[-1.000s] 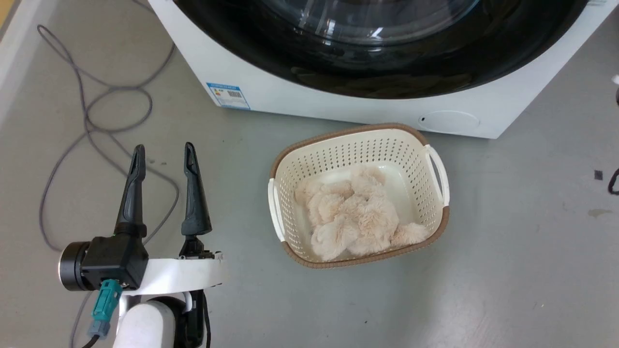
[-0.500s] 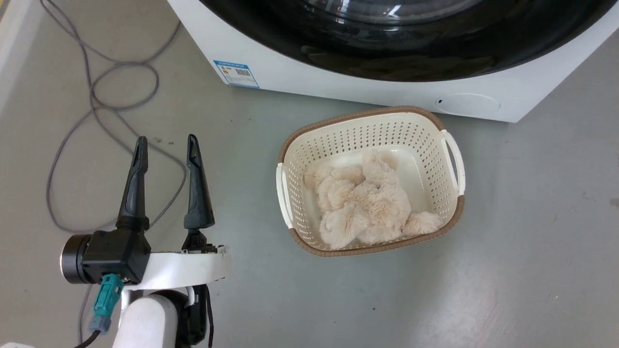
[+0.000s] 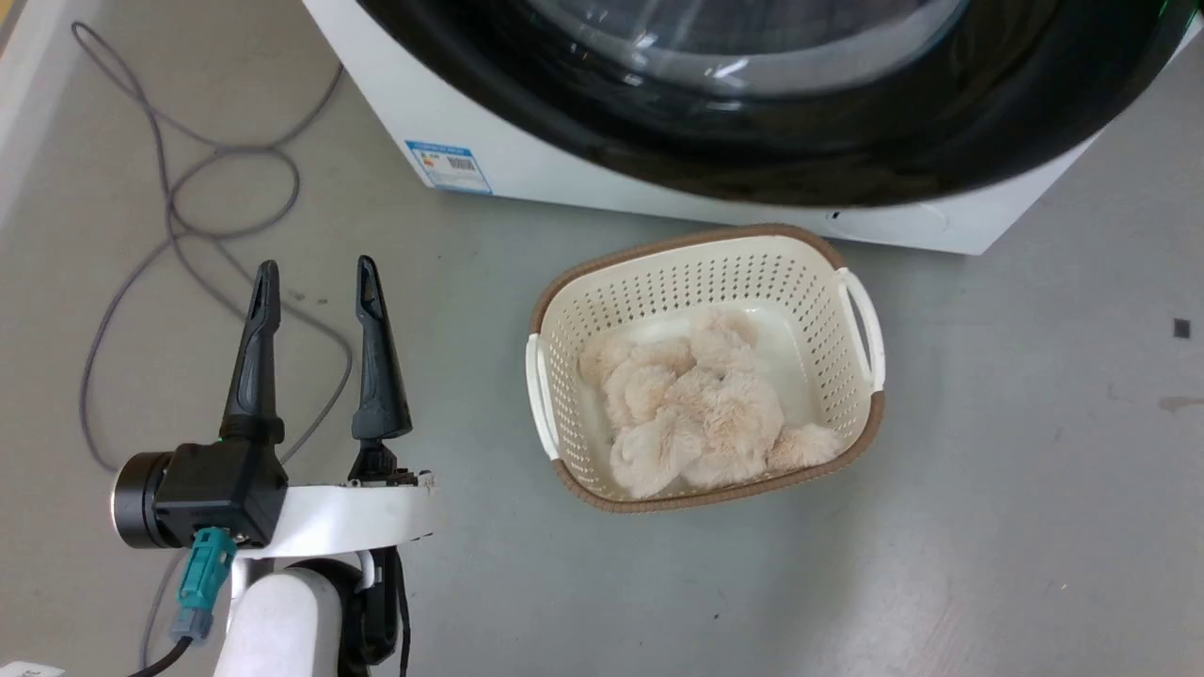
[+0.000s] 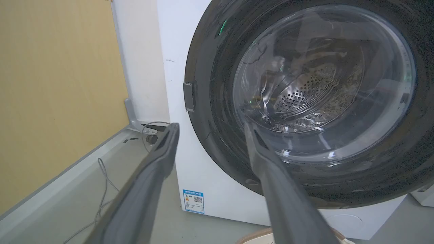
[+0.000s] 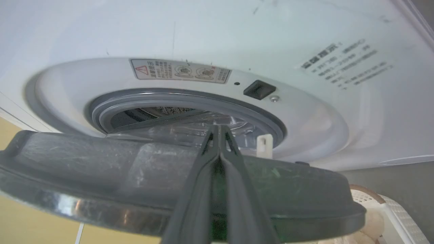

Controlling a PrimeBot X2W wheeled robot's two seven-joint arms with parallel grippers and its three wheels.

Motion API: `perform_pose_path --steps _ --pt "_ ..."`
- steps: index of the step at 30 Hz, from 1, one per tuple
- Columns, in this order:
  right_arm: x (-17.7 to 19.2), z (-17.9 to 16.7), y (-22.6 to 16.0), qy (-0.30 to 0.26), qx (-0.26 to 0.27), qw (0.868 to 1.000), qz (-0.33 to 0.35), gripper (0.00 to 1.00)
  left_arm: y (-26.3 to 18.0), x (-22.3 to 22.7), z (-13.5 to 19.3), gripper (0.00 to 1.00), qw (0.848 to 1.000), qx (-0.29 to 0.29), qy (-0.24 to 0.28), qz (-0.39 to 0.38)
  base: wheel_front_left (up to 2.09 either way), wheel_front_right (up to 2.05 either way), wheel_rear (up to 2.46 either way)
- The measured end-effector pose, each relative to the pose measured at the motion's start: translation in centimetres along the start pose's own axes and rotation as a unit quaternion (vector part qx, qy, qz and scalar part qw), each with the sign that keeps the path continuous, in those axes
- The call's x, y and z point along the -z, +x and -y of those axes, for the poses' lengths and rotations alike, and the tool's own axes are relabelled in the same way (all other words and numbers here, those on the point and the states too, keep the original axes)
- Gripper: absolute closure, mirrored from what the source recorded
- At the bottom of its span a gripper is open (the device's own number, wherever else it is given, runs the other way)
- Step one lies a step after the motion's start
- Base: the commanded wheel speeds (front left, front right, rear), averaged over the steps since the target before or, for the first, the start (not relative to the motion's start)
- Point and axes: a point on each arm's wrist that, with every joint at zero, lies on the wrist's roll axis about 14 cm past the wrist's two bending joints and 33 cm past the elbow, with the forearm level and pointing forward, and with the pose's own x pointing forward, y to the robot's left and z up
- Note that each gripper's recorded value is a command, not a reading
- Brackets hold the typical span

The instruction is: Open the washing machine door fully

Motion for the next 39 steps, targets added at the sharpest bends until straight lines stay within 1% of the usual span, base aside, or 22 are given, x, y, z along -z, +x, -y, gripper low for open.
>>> perform_pose_path --steps 8,19,27,39 --pt "2.2 -0.7 -2.4 -0.024 -0.002 0.999 -0.045 1.00 -0.3 -1.5 0.3 0.00 1.000 0.006 -0.002 0.019 0.00 0.00 0.00" --pt "6.4 -3.0 -6.4 -0.033 -0.036 0.994 -0.102 1.00 -1.8 -2.7 0.7 0.00 0.999 0.016 -0.008 0.027 0.00 0.00 0.00" --pt "9.4 -4.0 -8.9 -0.025 -0.056 0.990 -0.128 1.00 -2.7 -3.7 0.7 0.00 0.999 0.020 -0.010 0.035 0.00 0.00 0.00" --pt "16.1 -5.5 -12.9 0.002 -0.091 0.978 -0.186 1.00 -5.6 -4.2 -0.9 0.00 0.999 0.007 -0.005 0.032 0.00 0.00 0.00"
